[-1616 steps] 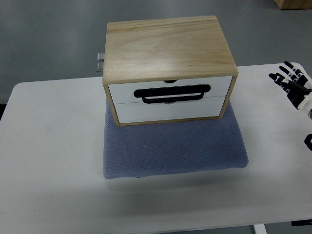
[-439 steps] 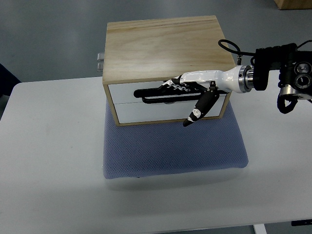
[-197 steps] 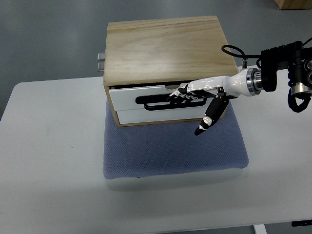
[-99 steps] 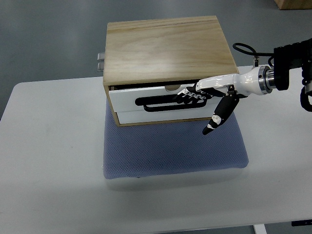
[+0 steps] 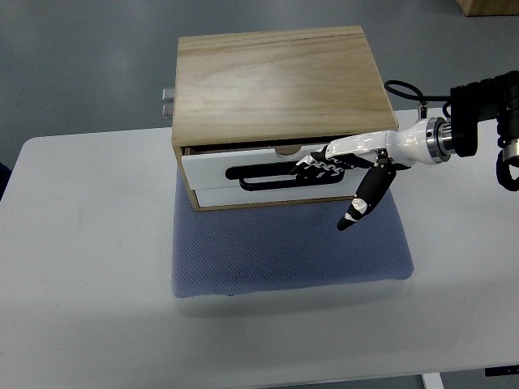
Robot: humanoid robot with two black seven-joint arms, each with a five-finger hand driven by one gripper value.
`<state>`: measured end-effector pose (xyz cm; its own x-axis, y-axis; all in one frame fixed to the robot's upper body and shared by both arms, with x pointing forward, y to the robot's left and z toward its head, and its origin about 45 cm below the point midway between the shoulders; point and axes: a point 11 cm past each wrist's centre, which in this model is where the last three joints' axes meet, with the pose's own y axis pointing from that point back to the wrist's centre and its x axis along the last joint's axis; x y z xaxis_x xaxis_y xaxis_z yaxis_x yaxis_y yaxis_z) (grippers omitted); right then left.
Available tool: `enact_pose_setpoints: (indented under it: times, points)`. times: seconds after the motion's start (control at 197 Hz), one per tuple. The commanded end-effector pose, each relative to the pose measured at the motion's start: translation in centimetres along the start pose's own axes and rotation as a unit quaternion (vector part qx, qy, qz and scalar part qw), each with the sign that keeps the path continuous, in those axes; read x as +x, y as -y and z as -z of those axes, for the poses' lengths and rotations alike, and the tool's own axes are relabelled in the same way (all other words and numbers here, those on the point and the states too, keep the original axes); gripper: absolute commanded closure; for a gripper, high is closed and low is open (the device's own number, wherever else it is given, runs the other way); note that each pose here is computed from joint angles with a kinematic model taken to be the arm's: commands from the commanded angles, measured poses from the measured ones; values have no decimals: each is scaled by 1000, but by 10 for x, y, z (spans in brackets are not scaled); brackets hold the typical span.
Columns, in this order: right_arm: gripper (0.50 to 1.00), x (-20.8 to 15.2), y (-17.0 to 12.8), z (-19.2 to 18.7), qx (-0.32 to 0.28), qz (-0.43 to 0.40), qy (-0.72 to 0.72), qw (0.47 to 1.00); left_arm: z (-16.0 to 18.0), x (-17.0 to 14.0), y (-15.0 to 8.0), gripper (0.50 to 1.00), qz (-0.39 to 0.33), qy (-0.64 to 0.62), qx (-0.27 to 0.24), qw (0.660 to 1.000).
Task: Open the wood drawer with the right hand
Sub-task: 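Pull the upper white drawer outward toward the robot with the right hand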
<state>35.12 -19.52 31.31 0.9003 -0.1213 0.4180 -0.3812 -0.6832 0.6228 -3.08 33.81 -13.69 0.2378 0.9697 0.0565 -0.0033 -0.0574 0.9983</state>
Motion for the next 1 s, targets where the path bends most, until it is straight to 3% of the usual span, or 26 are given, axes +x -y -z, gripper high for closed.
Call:
enact_pose_setpoints:
  times: [0.0, 0.995]
  points:
    - [560, 0, 0, 0, -1, 1, 1, 1000, 0, 0, 0, 500, 0, 0, 0, 1000]
    - [560, -13, -1, 8, 10, 27, 2, 1000, 0, 0, 0, 500, 0, 0, 0, 1000]
